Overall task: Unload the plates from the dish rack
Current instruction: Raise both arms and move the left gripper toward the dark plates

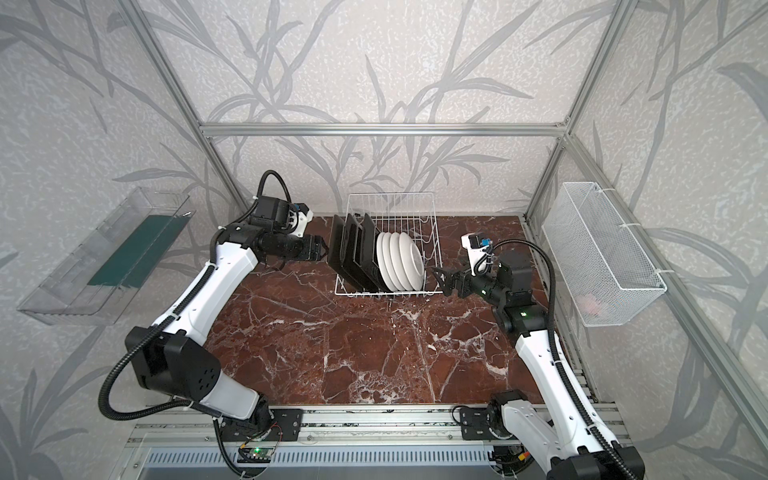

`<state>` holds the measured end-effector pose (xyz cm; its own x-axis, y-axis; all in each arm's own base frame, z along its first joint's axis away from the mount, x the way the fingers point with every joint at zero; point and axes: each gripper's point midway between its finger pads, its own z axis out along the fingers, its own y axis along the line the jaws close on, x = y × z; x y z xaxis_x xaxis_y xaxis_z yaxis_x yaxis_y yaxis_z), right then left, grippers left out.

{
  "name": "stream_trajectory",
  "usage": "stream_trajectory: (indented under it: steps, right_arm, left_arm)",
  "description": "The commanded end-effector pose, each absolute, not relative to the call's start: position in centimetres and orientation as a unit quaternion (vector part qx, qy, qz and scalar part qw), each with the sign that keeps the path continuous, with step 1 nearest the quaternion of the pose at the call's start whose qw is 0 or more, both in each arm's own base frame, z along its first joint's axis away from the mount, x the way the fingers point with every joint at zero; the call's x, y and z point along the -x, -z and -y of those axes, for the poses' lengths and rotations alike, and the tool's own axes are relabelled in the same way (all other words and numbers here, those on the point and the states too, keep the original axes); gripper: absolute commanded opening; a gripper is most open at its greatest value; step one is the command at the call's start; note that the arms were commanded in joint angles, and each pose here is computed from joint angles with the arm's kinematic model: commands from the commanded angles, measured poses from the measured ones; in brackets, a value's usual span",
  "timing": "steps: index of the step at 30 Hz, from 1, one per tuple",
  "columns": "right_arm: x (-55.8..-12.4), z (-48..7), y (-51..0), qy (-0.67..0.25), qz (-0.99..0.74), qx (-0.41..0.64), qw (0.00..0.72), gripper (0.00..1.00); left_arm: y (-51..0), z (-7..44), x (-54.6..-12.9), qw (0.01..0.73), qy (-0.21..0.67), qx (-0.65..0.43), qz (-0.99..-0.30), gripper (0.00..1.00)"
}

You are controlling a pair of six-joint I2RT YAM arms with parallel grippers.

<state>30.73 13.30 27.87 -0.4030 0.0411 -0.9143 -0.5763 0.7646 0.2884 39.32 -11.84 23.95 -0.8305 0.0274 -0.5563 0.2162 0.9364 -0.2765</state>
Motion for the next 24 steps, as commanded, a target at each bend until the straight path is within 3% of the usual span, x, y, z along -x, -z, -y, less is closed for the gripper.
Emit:
stream_trajectory:
  steps: [1, 6, 24]
  right_arm:
    - [-30.3, -13.7, -28.1, -0.311, -0.775, 0.176, 0.521, 0.99]
    - [-30.4, -13.7, -27.7, -0.309, -0.778, 0.175, 0.518, 0.99]
    - [-30.5, -13.0, -27.3, -0.287, -0.782, 0.166, 0.528, 0.99]
  left_arm:
    - [-24.2, 12.5, -39.5, 0.271, 0.184, -0.063, -0.943, 0.75]
    - [-23.3, 13.4, -40.3, 0.256, 0.203, -0.069, -0.943, 0.6]
    - [-20.6, 16.0, -43.6, 0.23, 0.254, -0.033, -0.939, 0.54]
